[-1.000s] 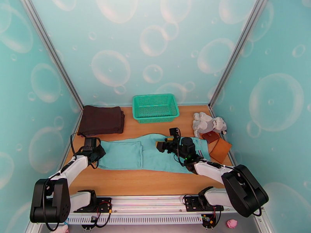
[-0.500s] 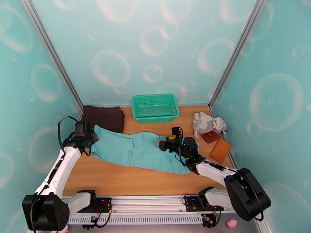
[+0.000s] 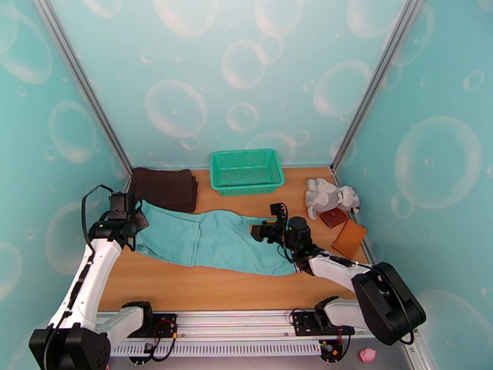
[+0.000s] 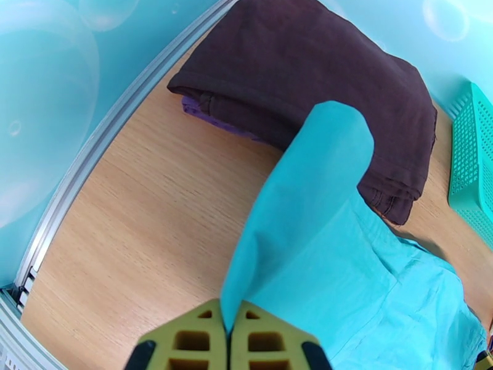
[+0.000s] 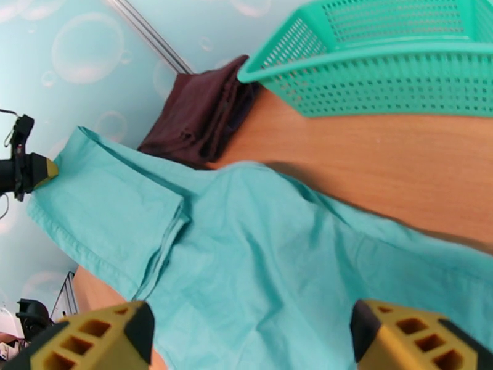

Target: Fold and stack the trousers

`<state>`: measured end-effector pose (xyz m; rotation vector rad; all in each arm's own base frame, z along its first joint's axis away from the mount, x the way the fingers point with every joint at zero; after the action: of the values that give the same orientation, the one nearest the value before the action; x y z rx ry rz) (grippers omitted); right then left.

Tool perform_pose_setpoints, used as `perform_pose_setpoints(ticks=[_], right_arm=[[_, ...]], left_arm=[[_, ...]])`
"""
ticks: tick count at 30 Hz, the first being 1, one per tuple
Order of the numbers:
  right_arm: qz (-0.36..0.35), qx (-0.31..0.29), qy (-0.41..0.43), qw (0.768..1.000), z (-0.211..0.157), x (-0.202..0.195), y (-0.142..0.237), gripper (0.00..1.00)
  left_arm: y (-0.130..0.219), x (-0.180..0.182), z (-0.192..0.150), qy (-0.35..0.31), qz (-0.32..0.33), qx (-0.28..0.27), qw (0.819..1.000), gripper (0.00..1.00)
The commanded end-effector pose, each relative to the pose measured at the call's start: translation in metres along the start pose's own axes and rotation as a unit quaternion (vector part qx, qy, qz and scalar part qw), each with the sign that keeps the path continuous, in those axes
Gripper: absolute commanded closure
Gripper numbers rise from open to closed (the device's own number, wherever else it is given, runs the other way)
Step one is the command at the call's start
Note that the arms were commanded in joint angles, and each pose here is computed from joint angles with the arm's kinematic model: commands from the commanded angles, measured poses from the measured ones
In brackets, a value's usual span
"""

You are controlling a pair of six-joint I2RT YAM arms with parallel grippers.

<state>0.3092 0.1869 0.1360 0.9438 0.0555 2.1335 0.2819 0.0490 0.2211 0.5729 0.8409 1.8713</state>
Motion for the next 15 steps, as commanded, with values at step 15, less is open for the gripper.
perform_pose_setpoints(ticks=[15], right_arm=[[-0.057, 0.037, -0.119, 0.991, -0.013, -0.043, -0.007, 0.15]], left_arm=[[0.029, 0.016, 0.015, 0.005, 0.004, -0.047, 0.999, 1.0]])
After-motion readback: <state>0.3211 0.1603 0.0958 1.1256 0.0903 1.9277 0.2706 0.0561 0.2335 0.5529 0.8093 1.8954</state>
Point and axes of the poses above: each hand's point on the last joint's axis, 136 mm out from that joint toward the fingers, its own y axis back along the fingers, its own x axis along the line the jaws close on, z = x × y, the point moved 2 cm from there along y, back along the fingers, and after that the axes turned 6 degrees about -y, right-handed, at the moved point
